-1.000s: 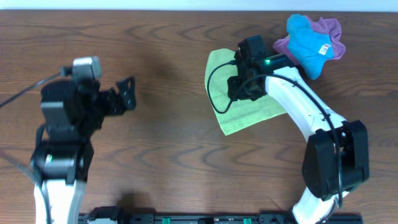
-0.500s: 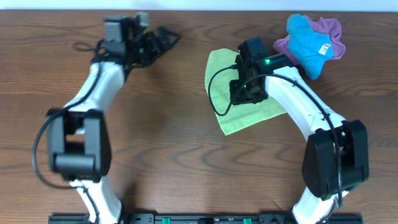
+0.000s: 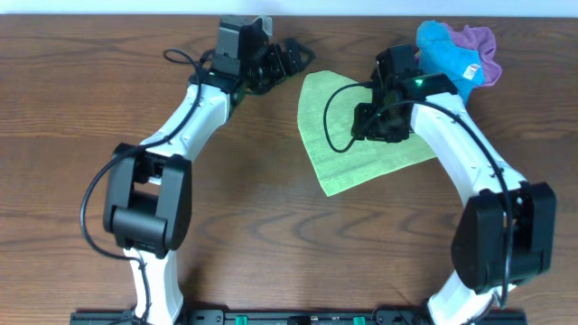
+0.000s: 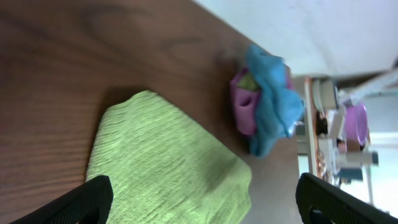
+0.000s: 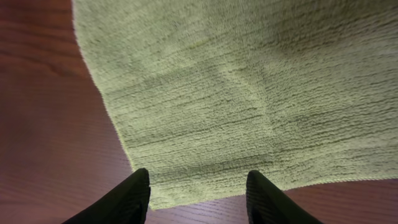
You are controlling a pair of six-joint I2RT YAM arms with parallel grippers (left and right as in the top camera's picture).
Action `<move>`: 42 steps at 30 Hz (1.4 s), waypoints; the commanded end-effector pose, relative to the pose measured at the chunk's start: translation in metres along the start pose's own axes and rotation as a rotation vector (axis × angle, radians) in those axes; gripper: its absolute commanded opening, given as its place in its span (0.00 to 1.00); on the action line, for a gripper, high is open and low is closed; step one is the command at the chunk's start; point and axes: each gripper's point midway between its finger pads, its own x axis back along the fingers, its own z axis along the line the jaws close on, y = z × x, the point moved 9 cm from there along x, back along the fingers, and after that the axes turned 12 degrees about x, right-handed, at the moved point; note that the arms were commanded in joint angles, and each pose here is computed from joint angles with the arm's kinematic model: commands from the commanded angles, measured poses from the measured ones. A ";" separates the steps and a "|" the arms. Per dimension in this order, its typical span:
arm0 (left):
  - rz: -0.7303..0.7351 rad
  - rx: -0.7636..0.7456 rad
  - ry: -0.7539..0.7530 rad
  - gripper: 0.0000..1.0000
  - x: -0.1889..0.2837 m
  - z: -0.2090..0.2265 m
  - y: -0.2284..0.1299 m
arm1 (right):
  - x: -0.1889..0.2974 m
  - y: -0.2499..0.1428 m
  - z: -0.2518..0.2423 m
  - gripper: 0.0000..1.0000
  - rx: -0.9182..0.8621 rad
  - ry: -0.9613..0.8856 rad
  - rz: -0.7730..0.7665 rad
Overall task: Fold the cloth
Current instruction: 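Raise the left arm and reach toward the towel's left corner, then grasp the left corner of the green towel with the left gripper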
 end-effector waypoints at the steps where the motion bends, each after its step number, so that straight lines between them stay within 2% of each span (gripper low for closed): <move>1: -0.016 0.146 0.064 0.96 -0.020 0.024 0.002 | 0.019 0.003 0.001 0.51 -0.011 0.013 -0.051; 5: 0.013 0.243 0.098 0.95 -0.034 0.045 -0.001 | 0.031 0.003 0.000 0.51 -0.017 0.009 -0.081; 10: 0.035 0.260 0.114 0.96 -0.044 0.053 -0.008 | 0.050 0.003 -0.003 0.52 -0.029 0.004 -0.132; 21: 0.094 0.237 0.148 0.95 -0.069 0.057 -0.037 | 0.069 0.001 -0.005 0.52 -0.034 0.004 -0.184; 30: 0.086 0.215 0.179 0.95 -0.070 0.059 -0.040 | 0.069 0.001 -0.005 0.51 -0.034 0.007 -0.181; 42: 0.110 0.106 0.167 0.96 -0.069 0.056 -0.039 | 0.069 0.000 -0.005 0.51 -0.034 0.007 -0.179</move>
